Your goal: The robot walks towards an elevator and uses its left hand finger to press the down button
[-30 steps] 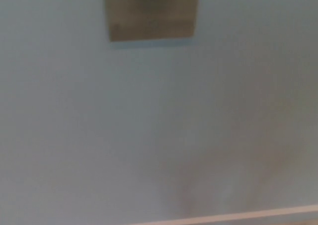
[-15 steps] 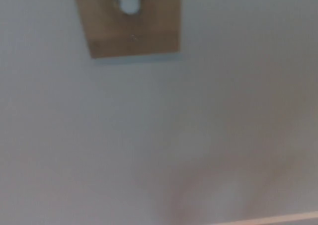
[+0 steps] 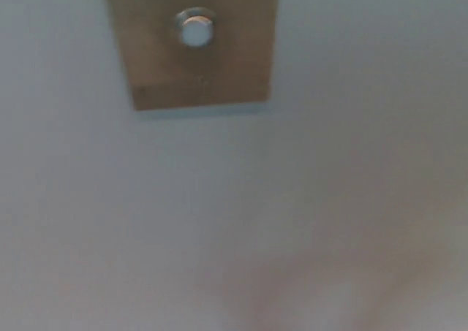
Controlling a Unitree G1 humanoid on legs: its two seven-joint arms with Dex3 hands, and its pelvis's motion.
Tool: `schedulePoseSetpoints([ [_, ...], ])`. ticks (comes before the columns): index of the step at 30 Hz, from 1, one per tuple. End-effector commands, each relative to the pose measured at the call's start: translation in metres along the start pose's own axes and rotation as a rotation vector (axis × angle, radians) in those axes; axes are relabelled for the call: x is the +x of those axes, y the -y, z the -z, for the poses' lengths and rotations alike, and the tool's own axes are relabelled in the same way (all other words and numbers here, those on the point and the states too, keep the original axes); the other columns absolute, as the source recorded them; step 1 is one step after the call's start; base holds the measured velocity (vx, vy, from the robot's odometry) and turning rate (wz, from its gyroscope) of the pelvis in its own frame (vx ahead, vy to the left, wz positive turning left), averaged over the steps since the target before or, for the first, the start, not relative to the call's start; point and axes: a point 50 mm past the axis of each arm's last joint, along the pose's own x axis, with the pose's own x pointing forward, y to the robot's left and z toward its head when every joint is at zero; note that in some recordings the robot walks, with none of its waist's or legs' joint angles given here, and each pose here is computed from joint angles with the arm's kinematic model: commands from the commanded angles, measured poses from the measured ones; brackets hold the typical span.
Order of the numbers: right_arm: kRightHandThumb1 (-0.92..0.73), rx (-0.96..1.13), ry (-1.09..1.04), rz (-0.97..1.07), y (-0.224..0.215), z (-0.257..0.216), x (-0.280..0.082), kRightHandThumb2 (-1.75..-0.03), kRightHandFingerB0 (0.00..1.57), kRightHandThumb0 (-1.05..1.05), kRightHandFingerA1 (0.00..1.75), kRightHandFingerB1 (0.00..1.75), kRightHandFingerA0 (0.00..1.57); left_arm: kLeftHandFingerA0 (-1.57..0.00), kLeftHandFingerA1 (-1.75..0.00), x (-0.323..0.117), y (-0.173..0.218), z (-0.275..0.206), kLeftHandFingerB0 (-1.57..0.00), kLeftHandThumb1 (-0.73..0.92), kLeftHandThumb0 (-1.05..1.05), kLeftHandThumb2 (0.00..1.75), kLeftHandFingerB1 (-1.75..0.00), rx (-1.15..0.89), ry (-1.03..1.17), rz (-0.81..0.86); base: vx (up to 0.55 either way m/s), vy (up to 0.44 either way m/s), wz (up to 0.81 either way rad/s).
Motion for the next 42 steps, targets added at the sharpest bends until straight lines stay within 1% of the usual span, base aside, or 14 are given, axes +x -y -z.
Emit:
schedulePoseSetpoints([
  [1, -0.45, 0.006, 0.003, 0.006, 0.0018, 0.0010, -0.0005, -0.81, 0.49, -0.55, 0.65, 0.52, 0.67, -0.56, -0.66, 0.0015, -0.0083, -0.0003, -0.51, 0.73, -0.45, 0.62, -0.43, -0.005, -0.016, -0.018, 0.07, -0.161, 0.02],
  [2, -0.45, 0.006, 0.004, 0.006, 0.0018, 0.0010, -0.0005, -0.81, 0.49, -0.55, 0.65, 0.52, 0.67, -0.56, -0.66, 0.0016, -0.0083, -0.0003, -0.51, 0.73, -0.45, 0.62, -0.43, -0.005, -0.015, -0.018, 0.05, -0.088, -0.01],
  [3, -0.54, 0.001, 0.005, 0.007, 0.0019, 0.0006, -0.0003, -0.57, 0.56, -0.48, 0.56, 0.38, 0.71, -0.56, -0.68, 0.0014, -0.0080, -0.0004, -0.51, 0.73, -0.45, 0.62, -0.44, -0.007, -0.012, -0.019, 0.00, 0.000, 0.00],
  [15, -0.53, -0.004, 0.009, 0.011, 0.0027, -0.0001, 0.0001, -0.57, 0.56, -0.47, 0.58, 0.38, 0.74, -0.60, -0.62, 0.0035, -0.0084, -0.0022, -0.54, 0.70, -0.41, 0.61, -0.43, -0.015, -0.023, -0.028, 0.11, 0.130, -0.11],
  [16, -0.45, -0.003, 0.008, 0.006, 0.0025, -0.0003, 0.0003, -0.82, 0.47, -0.54, 0.66, 0.51, 0.67, -0.59, -0.60, 0.0041, -0.0094, -0.0024, -0.54, 0.70, -0.43, 0.62, -0.43, -0.015, -0.028, -0.024, 0.12, 0.170, -0.07],
  [17, -0.45, -0.003, 0.007, 0.003, 0.0024, -0.0004, 0.0003, -0.82, 0.47, -0.54, 0.66, 0.51, 0.67, -0.59, -0.60, 0.0043, -0.0099, -0.0025, -0.54, 0.70, -0.43, 0.62, -0.43, -0.015, -0.030, -0.022, 0.06, 0.144, -0.03],
  [18, -0.54, 0.000, 0.010, 0.001, 0.0028, -0.0007, 0.0005, -0.57, 0.54, -0.45, 0.55, 0.38, 0.70, -0.60, -0.60, 0.0055, -0.0098, -0.0039, -0.54, 0.71, -0.42, 0.62, -0.43, -0.014, -0.035, -0.025, 0.04, 0.119, -0.01],
  [27, -0.54, 0.004, -0.004, 0.002, 0.0014, 0.0016, -0.0004, -0.57, 0.54, -0.46, 0.55, 0.38, 0.72, -0.60, -0.63, 0.0036, -0.0093, -0.0023, -0.55, 0.70, -0.43, 0.61, -0.44, -0.024, -0.019, -0.020, 0.01, -0.026, 0.03],
  [28, -0.44, -0.004, 0.000, 0.007, 0.0015, 0.0014, -0.0005, -0.81, 0.47, -0.52, 0.66, 0.51, 0.67, -0.58, -0.63, 0.0032, -0.0093, -0.0023, -0.53, 0.71, -0.43, 0.62, -0.43, -0.019, -0.014, -0.016, 0.09, -0.129, 0.11],
  [32, -0.45, -0.015, 0.003, 0.007, 0.0009, 0.0029, -0.0016, -0.81, 0.50, -0.52, 0.66, 0.52, 0.67, -0.56, -0.62, 0.0024, -0.0090, -0.0012, -0.52, 0.72, -0.44, 0.61, -0.44, 0.008, -0.015, -0.015, 0.07, -0.262, -0.05],
  [33, -0.54, -0.011, 0.003, 0.007, 0.0009, 0.0028, -0.0016, -0.57, 0.57, -0.45, 0.58, 0.38, 0.73, -0.55, -0.62, 0.0020, -0.0090, -0.0010, -0.51, 0.72, -0.45, 0.62, -0.44, 0.013, -0.011, -0.014, 0.01, -0.125, -0.01],
  [37, -0.43, -0.003, -0.003, 0.009, 0.0000, 0.0037, -0.0021, -0.80, 0.50, -0.50, 0.67, 0.52, 0.68, -0.56, -0.65, 0.0030, -0.0094, -0.0021, -0.52, 0.71, -0.45, 0.62, -0.44, 0.004, -0.016, -0.022, 0.00, 0.000, 0.00],
  [38, -0.54, 0.000, -0.004, 0.008, -0.0003, 0.0041, -0.0023, -0.57, 0.56, -0.45, 0.58, 0.38, 0.73, -0.59, -0.60, 0.0037, -0.0100, -0.0023, -0.54, 0.71, -0.43, 0.62, -0.43, -0.002, -0.024, -0.023, 0.00, 0.029, -0.06],
  [42, -0.53, 0.007, -0.007, 0.007, -0.0010, 0.0050, -0.0029, -0.57, 0.57, -0.44, 0.54, 0.38, 0.74, -0.62, -0.59, 0.0061, -0.0117, -0.0029, -0.55, 0.69, -0.43, 0.61, -0.42, -0.027, -0.055, -0.023, 0.01, 0.114, -0.09],
])
